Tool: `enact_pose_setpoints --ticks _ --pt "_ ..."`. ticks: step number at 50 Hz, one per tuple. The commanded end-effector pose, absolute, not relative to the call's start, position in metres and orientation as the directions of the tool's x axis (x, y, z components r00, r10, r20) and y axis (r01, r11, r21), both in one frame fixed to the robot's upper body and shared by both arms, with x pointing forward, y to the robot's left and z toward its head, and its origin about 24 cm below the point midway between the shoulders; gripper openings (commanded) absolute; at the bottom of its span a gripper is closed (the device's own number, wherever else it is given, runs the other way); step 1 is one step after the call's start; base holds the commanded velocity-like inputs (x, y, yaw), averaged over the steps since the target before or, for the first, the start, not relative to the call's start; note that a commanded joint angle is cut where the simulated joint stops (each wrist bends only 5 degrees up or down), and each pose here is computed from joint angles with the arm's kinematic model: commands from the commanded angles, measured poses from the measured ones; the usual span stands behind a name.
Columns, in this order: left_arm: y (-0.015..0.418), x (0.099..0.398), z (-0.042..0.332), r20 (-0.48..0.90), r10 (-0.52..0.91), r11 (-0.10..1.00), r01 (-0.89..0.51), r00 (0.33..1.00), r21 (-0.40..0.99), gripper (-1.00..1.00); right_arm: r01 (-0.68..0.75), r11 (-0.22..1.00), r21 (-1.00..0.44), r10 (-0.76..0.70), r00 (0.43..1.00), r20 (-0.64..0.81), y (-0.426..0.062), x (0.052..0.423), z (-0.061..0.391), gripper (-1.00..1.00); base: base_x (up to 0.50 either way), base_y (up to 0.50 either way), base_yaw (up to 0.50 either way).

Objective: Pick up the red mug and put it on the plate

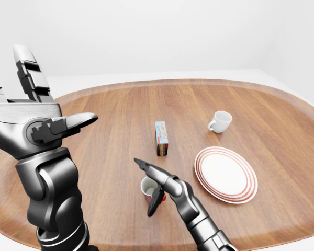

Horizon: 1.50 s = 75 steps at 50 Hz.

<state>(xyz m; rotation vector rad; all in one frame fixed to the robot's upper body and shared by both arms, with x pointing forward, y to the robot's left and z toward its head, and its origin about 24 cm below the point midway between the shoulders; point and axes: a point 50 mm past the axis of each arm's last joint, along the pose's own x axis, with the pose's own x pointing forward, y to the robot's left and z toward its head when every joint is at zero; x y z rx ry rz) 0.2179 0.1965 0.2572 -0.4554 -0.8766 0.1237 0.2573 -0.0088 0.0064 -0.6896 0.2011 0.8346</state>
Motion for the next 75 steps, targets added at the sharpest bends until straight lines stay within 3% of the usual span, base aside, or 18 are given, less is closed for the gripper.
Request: enact_pose_setpoints --ticks 1,9,12,28,29,30,31,32,49,56,65,75 --pt "0.197 0.219 0.256 0.711 0.288 0.899 0.075 0.642 -0.432 1.00 -0.766 0.422 -0.484 0.598 0.637 -0.487 -0.010 0.258 -0.005 1.00 0.00 0.00 0.00" --pt "0.196 0.217 0.257 0.712 0.289 0.895 0.082 0.640 -0.438 1.00 -0.744 0.272 -0.610 0.503 0.650 -0.569 -0.016 0.275 -0.011 1.00 0.00 0.00 0.00" --pt "0.197 0.217 0.257 0.713 0.291 0.895 0.082 0.638 -0.439 1.00 -0.766 0.217 -0.605 0.477 0.624 -0.619 -0.013 0.272 -0.023 1.00 0.00 0.00 0.00" --pt "0.197 0.219 0.254 0.703 0.289 0.897 0.072 0.650 -0.436 1.00 -0.761 0.171 -0.625 0.457 0.624 -0.634 -0.010 0.269 -0.024 1.00 0.00 0.00 0.00" --pt "0.197 0.220 0.254 0.701 0.288 0.898 0.071 0.652 -0.435 1.00 -0.758 0.174 -0.628 0.461 0.627 -0.629 -0.010 0.269 -0.022 0.37 0.00 0.00 0.00" --pt "0.197 0.221 0.253 0.700 0.288 0.898 0.069 0.653 -0.434 1.00 -0.756 0.179 -0.629 0.463 0.629 -0.624 -0.009 0.270 -0.021 -0.62 0.00 0.00 0.00" --pt "0.197 0.221 0.253 0.699 0.289 0.898 0.068 0.654 -0.435 1.00 -0.754 0.178 -0.632 0.461 0.631 -0.623 -0.010 0.270 -0.021 -0.92 0.00 0.00 0.00" --pt "0.197 0.221 0.253 0.699 0.289 0.898 0.067 0.655 -0.434 1.00 -0.756 0.175 -0.631 0.461 0.629 -0.626 -0.009 0.270 -0.021 -1.00 0.00 0.00 0.00" --pt "0.199 0.221 0.252 0.697 0.289 0.900 0.063 0.656 -0.432 1.00 -0.759 0.200 -0.620 0.468 0.630 -0.620 -0.011 0.270 -0.020 -1.00 0.00 0.00 0.00" --pt "0.199 0.222 0.251 0.693 0.288 0.901 0.058 0.661 -0.430 1.00 -0.726 0.322 -0.607 0.591 0.655 -0.471 -0.004 0.277 0.027 -1.00 0.00 0.00 0.00" --pt "0.200 0.223 0.251 0.693 0.289 0.902 0.054 0.661 -0.428 1.00 -0.613 0.334 -0.716 0.667 0.690 -0.281 -0.014 0.279 0.096 -1.00 0.00 0.00 0.00" --pt "0.201 0.223 0.251 0.693 0.291 0.903 0.049 0.660 -0.426 1.00 -0.516 0.356 -0.780 0.639 0.743 -0.200 -0.030 0.277 0.117 -1.00 0.00 0.00 0.00"
